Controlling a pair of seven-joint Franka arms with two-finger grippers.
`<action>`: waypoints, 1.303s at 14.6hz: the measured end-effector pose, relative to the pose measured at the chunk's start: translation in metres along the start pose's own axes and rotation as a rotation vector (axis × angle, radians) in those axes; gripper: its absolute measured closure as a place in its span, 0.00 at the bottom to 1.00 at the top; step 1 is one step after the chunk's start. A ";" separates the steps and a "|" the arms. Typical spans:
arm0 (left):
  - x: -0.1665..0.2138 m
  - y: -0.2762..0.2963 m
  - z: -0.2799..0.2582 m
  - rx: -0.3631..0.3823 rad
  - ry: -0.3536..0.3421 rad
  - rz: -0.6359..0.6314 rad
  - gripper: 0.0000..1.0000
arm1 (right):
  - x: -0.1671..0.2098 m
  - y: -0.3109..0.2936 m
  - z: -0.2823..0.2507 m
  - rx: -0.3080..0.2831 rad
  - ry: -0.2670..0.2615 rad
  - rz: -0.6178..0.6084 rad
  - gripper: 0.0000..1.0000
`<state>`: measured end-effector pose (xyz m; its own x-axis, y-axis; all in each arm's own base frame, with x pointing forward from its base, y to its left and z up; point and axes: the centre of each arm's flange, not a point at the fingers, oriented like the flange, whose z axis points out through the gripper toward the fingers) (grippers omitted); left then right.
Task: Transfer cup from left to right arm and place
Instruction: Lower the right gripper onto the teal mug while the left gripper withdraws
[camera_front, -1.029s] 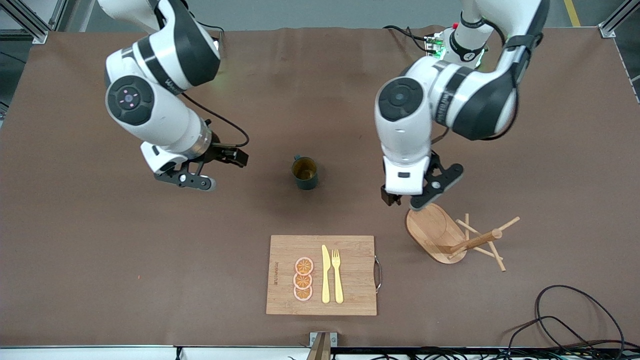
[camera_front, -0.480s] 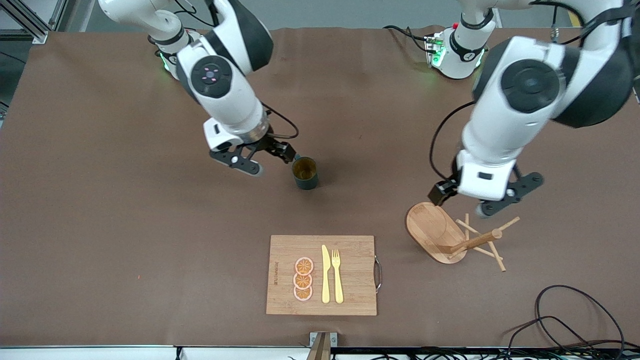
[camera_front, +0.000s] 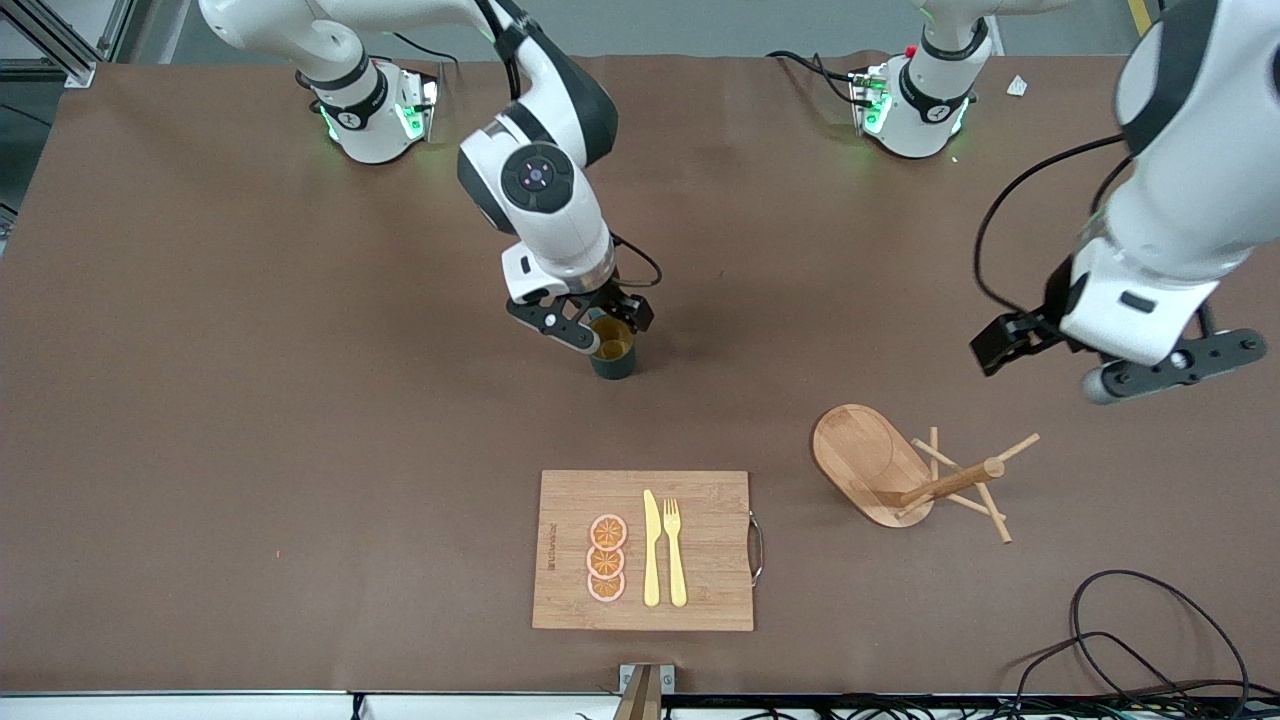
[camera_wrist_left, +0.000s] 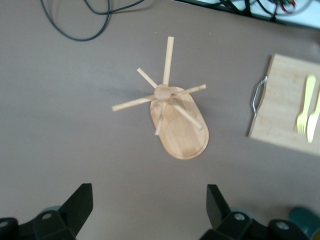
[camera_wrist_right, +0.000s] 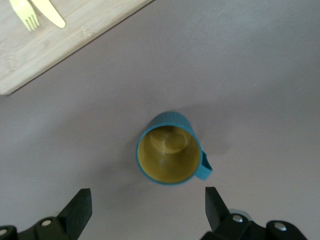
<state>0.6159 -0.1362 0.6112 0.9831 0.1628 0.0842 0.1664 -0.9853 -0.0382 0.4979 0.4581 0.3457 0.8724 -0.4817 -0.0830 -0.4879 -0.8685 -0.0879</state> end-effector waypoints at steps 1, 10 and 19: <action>-0.002 -0.010 -0.009 -0.003 0.001 0.040 0.00 | 0.003 0.001 0.011 -0.008 0.000 0.005 0.00; -0.021 -0.105 -0.059 -0.032 -0.041 0.179 0.00 | 0.016 -0.004 0.050 -0.001 0.014 0.041 0.00; -0.029 -0.116 -0.066 -0.032 -0.043 0.256 0.00 | 0.002 -0.020 0.079 0.022 0.022 0.068 0.02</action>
<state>0.5630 -0.0299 0.6789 0.9953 -0.0909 0.0330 -0.0902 -0.9957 -0.0211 0.5075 0.4840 0.2691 0.8375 -0.5423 -0.0673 -0.5464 -0.8309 -0.1048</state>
